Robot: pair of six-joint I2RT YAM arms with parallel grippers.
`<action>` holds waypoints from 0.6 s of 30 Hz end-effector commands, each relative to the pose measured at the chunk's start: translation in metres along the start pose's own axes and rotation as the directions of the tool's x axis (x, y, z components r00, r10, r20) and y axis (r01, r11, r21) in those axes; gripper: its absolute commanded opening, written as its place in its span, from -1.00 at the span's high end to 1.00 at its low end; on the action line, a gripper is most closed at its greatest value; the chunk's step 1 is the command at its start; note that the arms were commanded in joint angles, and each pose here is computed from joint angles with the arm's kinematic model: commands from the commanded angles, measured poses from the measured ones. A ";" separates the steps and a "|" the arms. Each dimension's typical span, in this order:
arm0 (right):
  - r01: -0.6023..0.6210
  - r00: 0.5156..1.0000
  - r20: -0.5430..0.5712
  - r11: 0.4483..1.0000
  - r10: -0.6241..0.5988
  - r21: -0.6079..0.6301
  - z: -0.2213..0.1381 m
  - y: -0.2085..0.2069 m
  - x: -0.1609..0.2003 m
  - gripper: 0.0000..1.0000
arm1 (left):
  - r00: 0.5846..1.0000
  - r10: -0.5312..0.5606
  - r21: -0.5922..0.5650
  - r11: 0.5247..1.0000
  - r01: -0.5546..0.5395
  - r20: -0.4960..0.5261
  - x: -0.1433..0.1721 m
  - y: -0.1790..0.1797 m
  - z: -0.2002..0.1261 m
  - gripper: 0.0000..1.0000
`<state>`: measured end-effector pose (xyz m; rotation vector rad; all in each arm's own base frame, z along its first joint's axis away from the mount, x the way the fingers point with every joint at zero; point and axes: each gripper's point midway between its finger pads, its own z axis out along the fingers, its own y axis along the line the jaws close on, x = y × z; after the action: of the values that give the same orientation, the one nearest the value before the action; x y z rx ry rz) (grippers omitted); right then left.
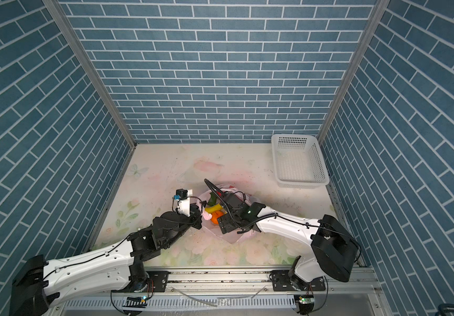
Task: Untie the knot of the plastic bag and take out the fruit
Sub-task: Pick up the fruit from the plastic bag.
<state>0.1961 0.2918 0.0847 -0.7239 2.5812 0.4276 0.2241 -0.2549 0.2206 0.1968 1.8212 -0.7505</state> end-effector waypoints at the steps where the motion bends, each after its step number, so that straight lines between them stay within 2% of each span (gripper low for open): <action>1: -0.054 0.998 -0.018 0.990 0.056 0.131 0.009 -0.033 0.012 -0.67 | 1.000 0.014 0.082 0.997 -0.014 0.004 0.007 -0.015 0.002 0.87; 4: -0.090 0.996 0.012 0.988 0.089 0.123 0.016 -0.039 0.001 -0.67 | 0.998 0.024 0.114 0.993 -0.018 -0.054 0.025 -0.022 0.003 0.87; 8: -0.109 0.994 -0.004 0.987 0.110 0.120 0.029 -0.044 -0.006 -0.67 | 0.990 0.001 0.096 0.995 0.013 -0.144 0.050 -0.019 0.002 0.89; 14: -0.105 0.994 -0.034 0.990 0.109 0.089 0.043 -0.041 -0.004 -0.65 | 0.980 0.013 -0.020 1.000 -0.017 -0.197 0.060 0.004 -0.018 0.92; 18: -0.106 0.993 -0.048 0.990 0.110 0.090 0.047 -0.040 -0.003 -0.56 | 0.975 0.029 -0.082 0.996 -0.047 -0.218 0.061 0.022 -0.031 0.92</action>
<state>0.2306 0.2739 0.0376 -0.6062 2.6736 0.3111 0.1885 -0.2542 0.1835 0.2725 1.9733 -0.7628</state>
